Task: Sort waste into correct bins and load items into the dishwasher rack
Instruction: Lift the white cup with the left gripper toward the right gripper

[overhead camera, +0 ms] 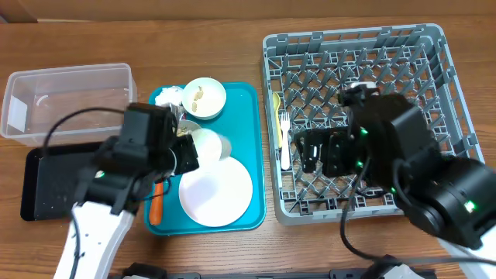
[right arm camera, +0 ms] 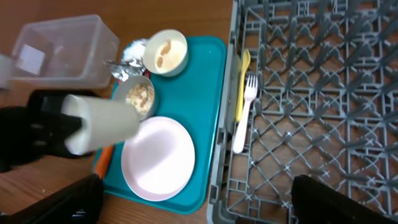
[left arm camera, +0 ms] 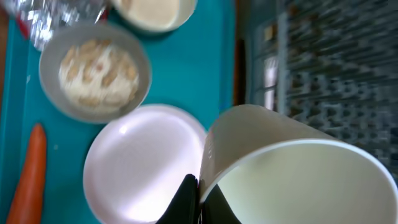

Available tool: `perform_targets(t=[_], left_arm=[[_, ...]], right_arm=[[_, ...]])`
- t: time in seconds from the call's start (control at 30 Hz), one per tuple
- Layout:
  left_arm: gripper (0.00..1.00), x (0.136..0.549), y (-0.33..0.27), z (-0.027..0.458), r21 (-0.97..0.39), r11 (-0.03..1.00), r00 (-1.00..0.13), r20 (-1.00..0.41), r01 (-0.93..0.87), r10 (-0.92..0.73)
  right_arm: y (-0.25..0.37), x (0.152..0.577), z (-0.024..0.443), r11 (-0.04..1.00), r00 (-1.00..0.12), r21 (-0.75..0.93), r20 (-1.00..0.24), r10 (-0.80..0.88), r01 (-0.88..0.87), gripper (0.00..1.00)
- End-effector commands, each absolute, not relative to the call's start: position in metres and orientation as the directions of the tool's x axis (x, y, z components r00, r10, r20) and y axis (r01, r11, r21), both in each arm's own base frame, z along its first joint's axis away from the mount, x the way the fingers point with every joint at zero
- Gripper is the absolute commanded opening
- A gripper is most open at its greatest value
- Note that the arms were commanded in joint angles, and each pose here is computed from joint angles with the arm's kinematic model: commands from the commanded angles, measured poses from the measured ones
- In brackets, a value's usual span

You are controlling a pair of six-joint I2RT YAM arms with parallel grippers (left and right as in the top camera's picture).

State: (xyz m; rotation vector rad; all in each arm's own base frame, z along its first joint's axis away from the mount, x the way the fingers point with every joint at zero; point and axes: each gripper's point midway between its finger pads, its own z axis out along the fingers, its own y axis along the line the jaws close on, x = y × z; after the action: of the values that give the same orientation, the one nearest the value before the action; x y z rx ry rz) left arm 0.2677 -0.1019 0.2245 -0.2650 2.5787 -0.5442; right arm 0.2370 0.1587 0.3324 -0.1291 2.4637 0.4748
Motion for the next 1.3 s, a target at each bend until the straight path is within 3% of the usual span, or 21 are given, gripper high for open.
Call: perform_targets(t=[0.0,0.17,0.27,0.43,0.47,0.53,0.7,0.83,1.07,1.27], left_arm=[[0.04,0.268,-0.120,0.274,-0.492,0.861,-0.821,-0.540,0.131,-0.184],[0.04,0.274,-0.141,0.315,-0.641,0.698,-0.787,-0.590,0.320,-0.180],[0.04,0.277,-0.142,0.333,-0.709,0.590,-0.784,-0.590,0.386,-0.195],[0.04,0.273,-0.148,0.363,-0.786,0.345,-0.791,-0.589,0.513,-0.165],[0.04,0.268,-0.151,0.372,-0.795,0.243,-0.793,-0.594,0.556,-0.131],[0.04,0.266,-0.154,0.376,-0.798,0.171,-0.795,-0.598,0.579,-0.102],[0.04,0.266,-0.157,0.376,-0.811,0.069,-0.809,-0.584,0.580,-0.060],[0.04,0.265,-0.157,0.377,-0.804,0.064,-0.802,-0.594,0.591,-0.058],[0.04,0.260,-0.169,0.380,-0.775,0.039,-0.775,-0.632,0.631,-0.021],[0.04,0.263,-0.174,0.377,-0.775,0.064,-0.776,-0.631,0.629,-0.022]], right_arm=[[0.161,0.240,0.334,0.907,-0.817,0.353,-0.577,0.017,-0.230,1.00],[0.161,0.245,0.339,0.841,-0.831,0.447,-0.557,-0.005,-0.304,1.00],[0.171,0.243,0.344,0.742,-0.827,0.522,-0.557,-0.078,-0.422,1.00],[0.201,0.232,0.362,0.446,-0.744,0.614,-0.634,-0.212,-0.651,1.00],[0.210,0.231,0.367,0.353,-0.707,0.619,-0.667,-0.235,-0.702,1.00],[0.217,0.232,0.371,0.281,-0.680,0.621,-0.692,-0.242,-0.731,1.00],[0.230,0.250,0.384,0.145,-0.611,0.593,-0.764,-0.207,-0.792,0.98],[0.235,0.249,0.397,0.064,-0.528,0.526,-0.828,-0.190,-0.848,0.97],[0.254,0.236,0.402,-0.016,-0.429,0.442,-0.879,-0.209,-0.897,0.96],[0.263,0.231,0.400,-0.046,-0.420,0.440,-0.879,-0.225,-0.897,0.93]])
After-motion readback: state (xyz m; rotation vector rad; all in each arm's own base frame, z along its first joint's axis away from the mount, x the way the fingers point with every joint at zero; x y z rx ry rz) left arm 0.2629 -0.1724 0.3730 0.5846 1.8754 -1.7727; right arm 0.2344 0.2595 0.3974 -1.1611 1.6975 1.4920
